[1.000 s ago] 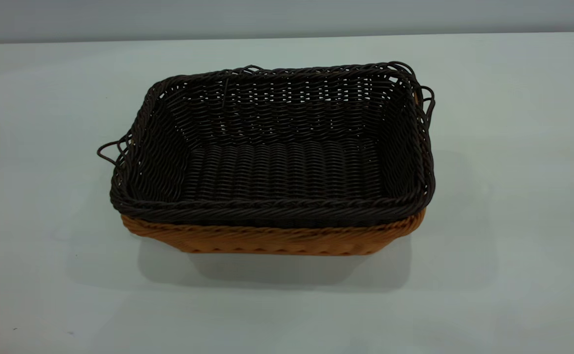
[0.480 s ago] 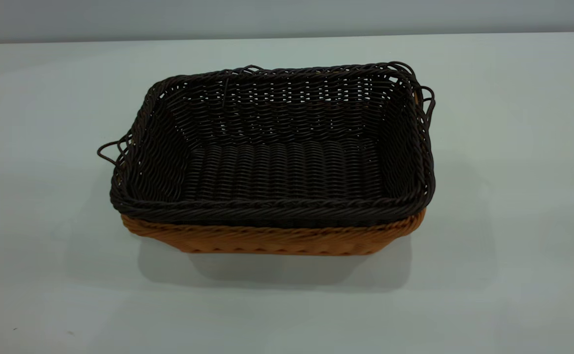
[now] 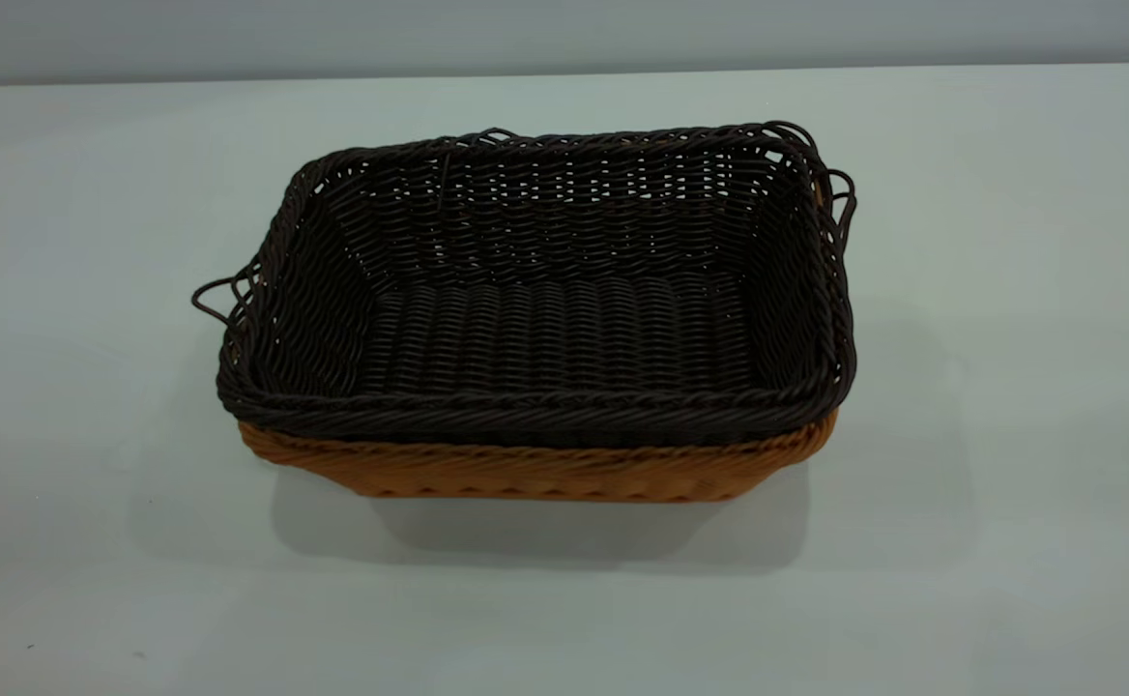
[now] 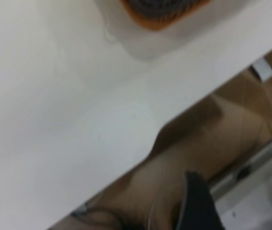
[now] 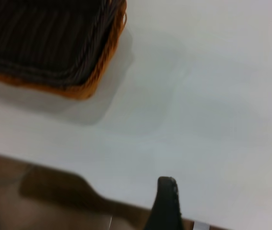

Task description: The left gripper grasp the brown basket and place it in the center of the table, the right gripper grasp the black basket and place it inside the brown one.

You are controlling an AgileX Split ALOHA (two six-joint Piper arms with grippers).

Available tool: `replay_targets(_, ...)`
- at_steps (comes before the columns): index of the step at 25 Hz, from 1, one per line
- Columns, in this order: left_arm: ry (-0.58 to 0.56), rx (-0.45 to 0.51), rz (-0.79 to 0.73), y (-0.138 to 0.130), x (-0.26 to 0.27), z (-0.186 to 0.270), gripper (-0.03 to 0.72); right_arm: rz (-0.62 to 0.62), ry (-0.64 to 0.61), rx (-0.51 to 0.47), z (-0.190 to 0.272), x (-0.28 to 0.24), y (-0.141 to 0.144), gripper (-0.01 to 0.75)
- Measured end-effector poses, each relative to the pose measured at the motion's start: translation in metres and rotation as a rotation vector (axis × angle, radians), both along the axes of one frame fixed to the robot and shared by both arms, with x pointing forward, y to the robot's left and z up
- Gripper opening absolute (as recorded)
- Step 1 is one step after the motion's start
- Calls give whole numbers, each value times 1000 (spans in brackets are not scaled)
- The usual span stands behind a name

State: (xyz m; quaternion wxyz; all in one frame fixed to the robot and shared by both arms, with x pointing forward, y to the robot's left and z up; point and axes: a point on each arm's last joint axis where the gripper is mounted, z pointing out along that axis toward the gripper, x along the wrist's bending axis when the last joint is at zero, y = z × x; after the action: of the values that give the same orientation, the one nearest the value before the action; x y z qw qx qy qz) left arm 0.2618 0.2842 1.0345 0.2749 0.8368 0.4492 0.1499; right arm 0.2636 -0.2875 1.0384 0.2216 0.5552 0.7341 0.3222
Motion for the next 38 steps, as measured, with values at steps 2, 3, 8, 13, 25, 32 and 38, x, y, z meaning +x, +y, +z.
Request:
replay_targets(2,-50,-28,0,4,-7,1,419,-59,-36,9,1,-4,-2,548)
replay_targets(3,-76,-43,0,6,-11,2,419,-88,-62,14,1,-8,-4,548)
replay_targets(8,-155,-80,61,13,-23,2,419,-173,-216,36,2,-30,-7,548)
replay_targets(13,-181,-73,239,14,-26,2,419,-173,-222,36,2,-32,-7,548)
replay_targets(25,-278,-75,474,13,-39,1,419,-173,-222,36,2,-32,-7,548)
replay_targets(32,-278,-75,474,13,-39,1,419,-173,-222,36,2,-32,-7,548)
replay_targets(38,-278,-75,474,13,-39,1,419,-173,-222,36,2,-32,-7,548)
